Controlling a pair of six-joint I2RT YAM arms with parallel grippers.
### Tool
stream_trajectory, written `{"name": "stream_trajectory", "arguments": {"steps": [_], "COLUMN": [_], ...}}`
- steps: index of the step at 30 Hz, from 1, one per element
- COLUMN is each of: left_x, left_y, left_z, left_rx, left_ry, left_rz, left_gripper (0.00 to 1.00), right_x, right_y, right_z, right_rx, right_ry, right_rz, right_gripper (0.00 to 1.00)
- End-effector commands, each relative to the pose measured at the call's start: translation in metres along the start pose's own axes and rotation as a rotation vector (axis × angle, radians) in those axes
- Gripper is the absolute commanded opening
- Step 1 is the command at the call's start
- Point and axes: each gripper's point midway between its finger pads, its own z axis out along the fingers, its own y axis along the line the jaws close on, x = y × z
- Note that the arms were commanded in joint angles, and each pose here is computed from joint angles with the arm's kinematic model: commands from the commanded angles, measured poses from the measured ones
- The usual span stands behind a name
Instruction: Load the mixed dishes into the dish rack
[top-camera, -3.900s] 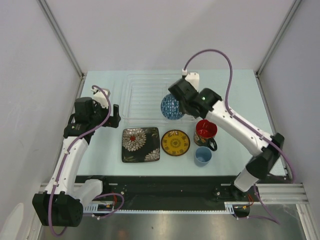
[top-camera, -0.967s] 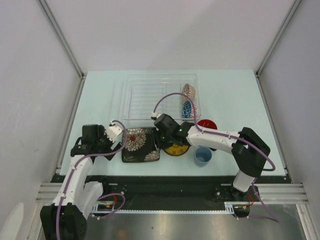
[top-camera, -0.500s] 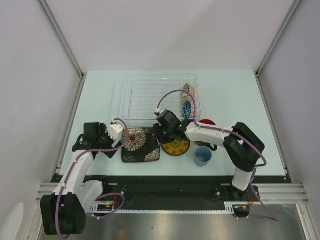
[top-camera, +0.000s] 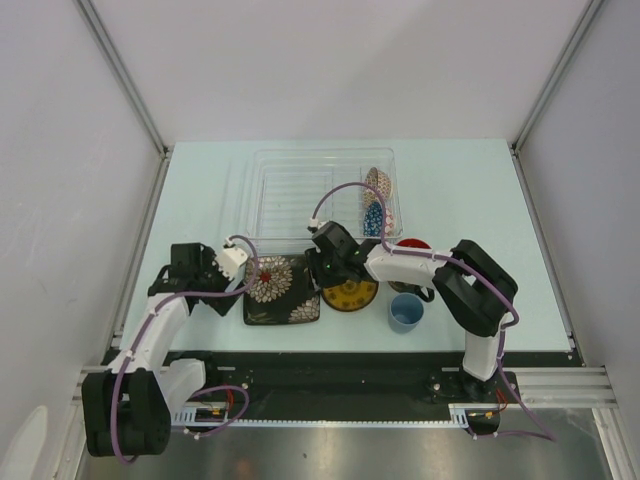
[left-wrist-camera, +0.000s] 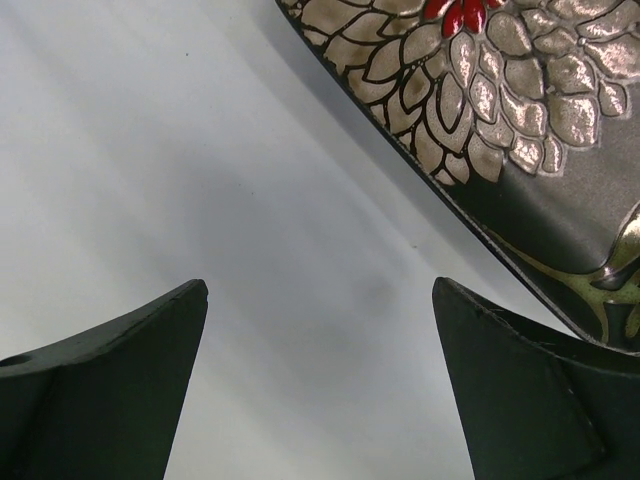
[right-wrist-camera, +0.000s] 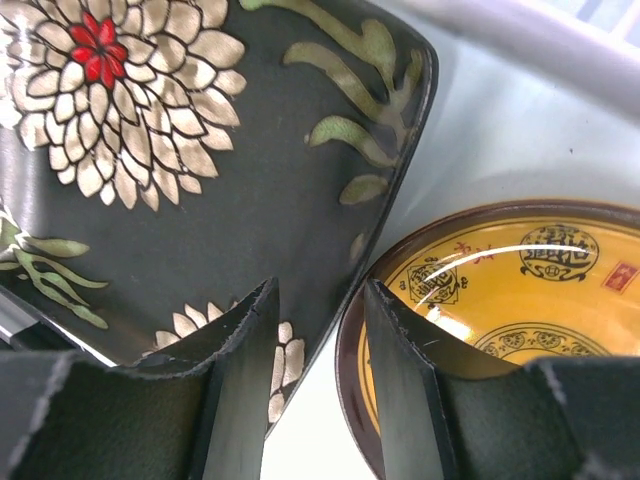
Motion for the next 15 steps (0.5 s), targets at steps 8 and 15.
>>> {"name": "stream_trajectory", "arguments": {"steps": [8, 15], "left_x": [-0.02, -0.021], "left_y": [0.002, 0.001], "left_z": [0.008, 0.011], "left_rx": [0.027, 0.038], "left_ry": [-0.085, -0.086], "left_rz": [-0.015, -0.013], "left_gripper": [1.0, 1.0], "right_x": [-0.008, -0.009], "right_y": [0.025, 0.037], "right_z": [0.0, -0.003], "right_rx": [-0.075, -0.102], "right_ry": [-0.043, -0.046], "right_rz": [-0.002, -0.013], "right_gripper": [0.44, 0.43]}}
